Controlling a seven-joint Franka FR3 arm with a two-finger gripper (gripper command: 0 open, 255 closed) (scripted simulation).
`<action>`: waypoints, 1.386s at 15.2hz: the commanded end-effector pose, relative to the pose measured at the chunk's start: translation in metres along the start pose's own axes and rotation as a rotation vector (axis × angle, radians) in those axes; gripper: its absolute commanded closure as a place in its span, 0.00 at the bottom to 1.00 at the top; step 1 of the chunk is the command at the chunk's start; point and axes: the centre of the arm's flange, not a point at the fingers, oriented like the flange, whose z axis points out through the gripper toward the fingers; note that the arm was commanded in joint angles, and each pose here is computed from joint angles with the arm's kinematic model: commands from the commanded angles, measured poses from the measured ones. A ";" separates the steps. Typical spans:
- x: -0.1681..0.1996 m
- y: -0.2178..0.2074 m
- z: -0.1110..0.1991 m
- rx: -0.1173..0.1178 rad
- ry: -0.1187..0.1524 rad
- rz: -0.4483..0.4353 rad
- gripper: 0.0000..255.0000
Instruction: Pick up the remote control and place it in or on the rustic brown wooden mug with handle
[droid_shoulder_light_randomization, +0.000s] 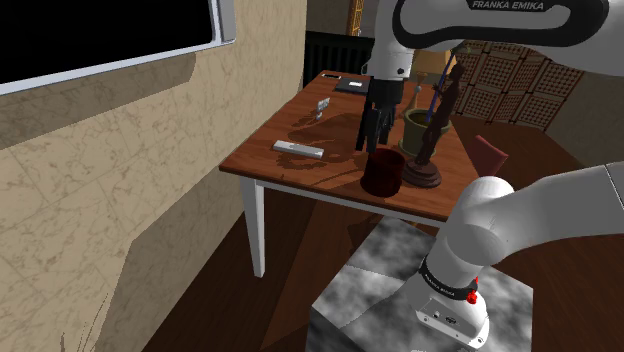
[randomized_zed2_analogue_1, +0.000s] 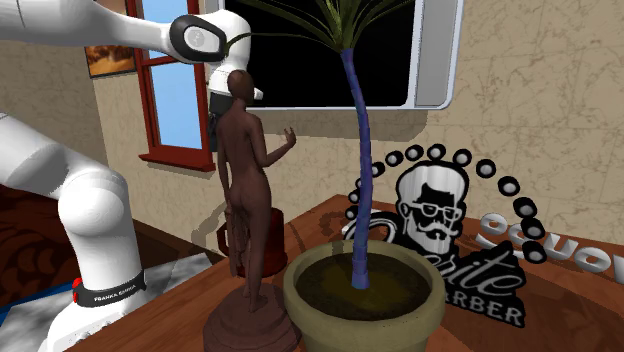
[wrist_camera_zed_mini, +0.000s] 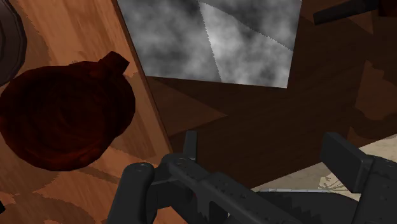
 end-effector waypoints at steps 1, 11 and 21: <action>0.000 0.000 0.000 0.000 0.000 0.000 0.00; 0.101 0.059 0.040 -0.053 0.035 -0.036 0.00; 0.205 0.116 0.073 -0.106 0.071 -0.072 0.00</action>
